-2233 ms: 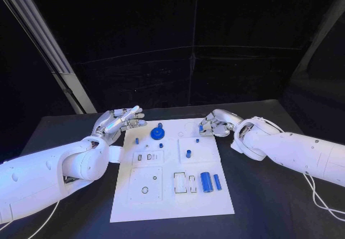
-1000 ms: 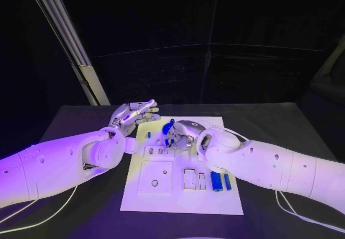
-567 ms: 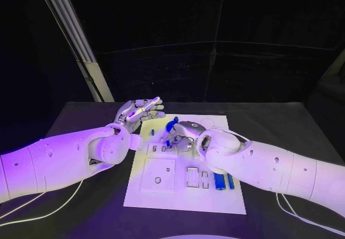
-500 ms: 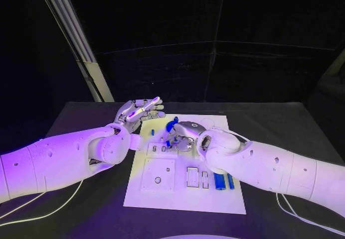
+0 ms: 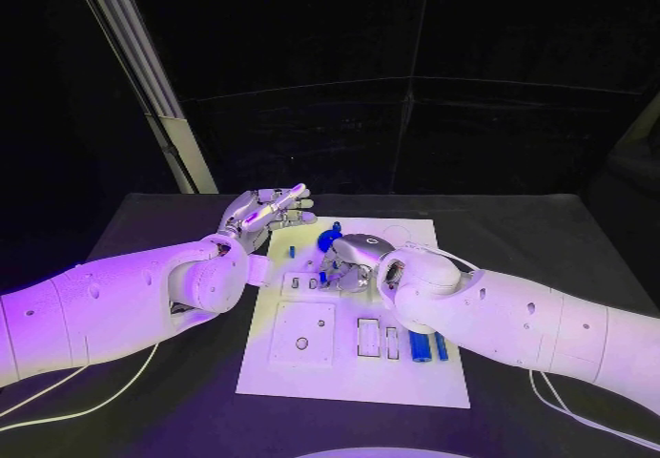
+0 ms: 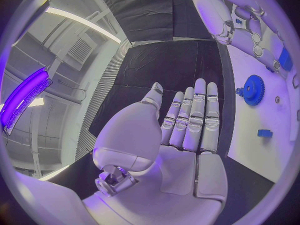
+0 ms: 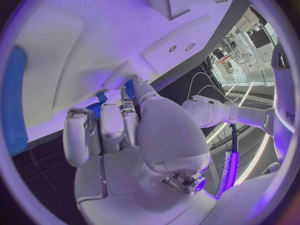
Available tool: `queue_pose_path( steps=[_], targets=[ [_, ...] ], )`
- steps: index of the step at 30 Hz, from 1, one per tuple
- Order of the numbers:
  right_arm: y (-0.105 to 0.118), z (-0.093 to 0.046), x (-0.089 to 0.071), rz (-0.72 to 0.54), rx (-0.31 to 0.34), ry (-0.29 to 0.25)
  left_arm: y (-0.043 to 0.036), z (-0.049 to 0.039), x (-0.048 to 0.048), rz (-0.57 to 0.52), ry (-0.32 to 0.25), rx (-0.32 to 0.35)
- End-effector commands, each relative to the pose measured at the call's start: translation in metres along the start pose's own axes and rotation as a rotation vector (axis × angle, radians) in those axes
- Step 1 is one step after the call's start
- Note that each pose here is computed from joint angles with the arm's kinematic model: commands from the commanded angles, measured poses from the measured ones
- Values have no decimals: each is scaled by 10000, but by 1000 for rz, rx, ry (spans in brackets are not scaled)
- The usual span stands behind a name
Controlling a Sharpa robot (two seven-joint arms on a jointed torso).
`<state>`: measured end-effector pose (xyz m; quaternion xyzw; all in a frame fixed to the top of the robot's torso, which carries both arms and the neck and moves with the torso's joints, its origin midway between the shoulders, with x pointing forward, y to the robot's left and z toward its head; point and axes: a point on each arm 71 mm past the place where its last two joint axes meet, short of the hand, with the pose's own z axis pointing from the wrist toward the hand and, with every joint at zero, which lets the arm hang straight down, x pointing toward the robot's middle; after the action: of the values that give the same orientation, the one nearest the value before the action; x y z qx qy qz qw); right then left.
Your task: Assemble the parts on the task board
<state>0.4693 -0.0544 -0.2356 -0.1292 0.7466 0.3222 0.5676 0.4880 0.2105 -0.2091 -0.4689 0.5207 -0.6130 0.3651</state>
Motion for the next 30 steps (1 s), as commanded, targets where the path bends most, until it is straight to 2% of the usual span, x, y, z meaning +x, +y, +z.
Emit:
queue_pose_path(
  steps=[1,30],
  targets=[
    [-3,-5,32,-22,11,31,-10,4,12,-8,12,1],
    [-11,6,69,-24,33,27,-11,3,0,-6,9,1]
  ],
)
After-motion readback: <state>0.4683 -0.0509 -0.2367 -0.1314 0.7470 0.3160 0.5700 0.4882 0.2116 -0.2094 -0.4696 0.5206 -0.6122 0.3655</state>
